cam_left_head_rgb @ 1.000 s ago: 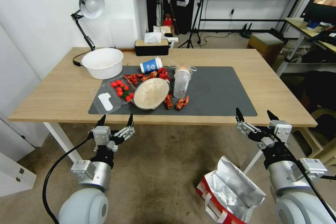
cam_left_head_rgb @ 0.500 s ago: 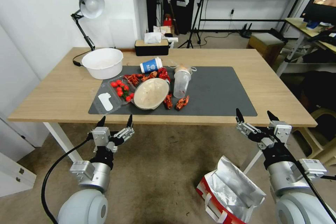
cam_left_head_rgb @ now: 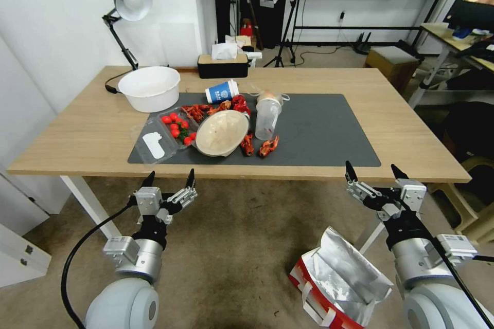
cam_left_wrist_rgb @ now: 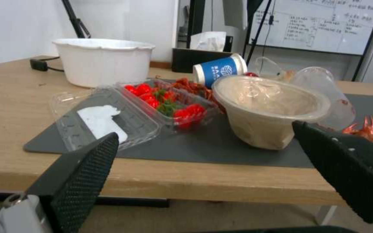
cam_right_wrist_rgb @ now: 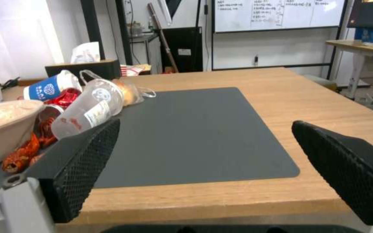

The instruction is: Pick up the food delivery bag from the floor and place it on the table.

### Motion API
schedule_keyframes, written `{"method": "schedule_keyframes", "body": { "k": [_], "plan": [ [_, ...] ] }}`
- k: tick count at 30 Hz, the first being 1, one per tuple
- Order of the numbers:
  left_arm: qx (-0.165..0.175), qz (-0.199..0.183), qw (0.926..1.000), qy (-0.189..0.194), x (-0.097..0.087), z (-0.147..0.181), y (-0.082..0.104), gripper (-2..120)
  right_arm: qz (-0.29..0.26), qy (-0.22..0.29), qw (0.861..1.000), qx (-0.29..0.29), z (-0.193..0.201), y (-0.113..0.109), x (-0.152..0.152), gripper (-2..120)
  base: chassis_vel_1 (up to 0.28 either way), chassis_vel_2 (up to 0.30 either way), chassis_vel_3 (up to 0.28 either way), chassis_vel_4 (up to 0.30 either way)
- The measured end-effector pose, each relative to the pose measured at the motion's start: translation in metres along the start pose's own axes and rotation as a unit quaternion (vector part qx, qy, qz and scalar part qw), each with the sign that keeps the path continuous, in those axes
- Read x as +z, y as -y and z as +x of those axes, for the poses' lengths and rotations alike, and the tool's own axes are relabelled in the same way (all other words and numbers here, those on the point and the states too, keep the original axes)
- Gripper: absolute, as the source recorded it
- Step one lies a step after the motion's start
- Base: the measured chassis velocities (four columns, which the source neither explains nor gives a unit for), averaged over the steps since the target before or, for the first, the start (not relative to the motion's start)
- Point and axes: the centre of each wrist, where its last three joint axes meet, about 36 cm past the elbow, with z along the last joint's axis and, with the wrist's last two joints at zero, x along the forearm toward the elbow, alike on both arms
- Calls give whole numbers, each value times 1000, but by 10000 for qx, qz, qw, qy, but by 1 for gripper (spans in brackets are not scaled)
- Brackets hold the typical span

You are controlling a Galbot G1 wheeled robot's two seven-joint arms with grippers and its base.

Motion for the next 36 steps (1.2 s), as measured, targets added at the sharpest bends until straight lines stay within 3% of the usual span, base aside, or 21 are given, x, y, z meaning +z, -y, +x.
{"method": "schedule_keyframes", "body": {
  "k": [36],
  "plan": [
    [-14, -26, 10000, 35, 0, 0, -1, 100, -8, -15, 10000, -16, -2, -2, 5, 100, 0, 0, 0, 0]
  ]
}}
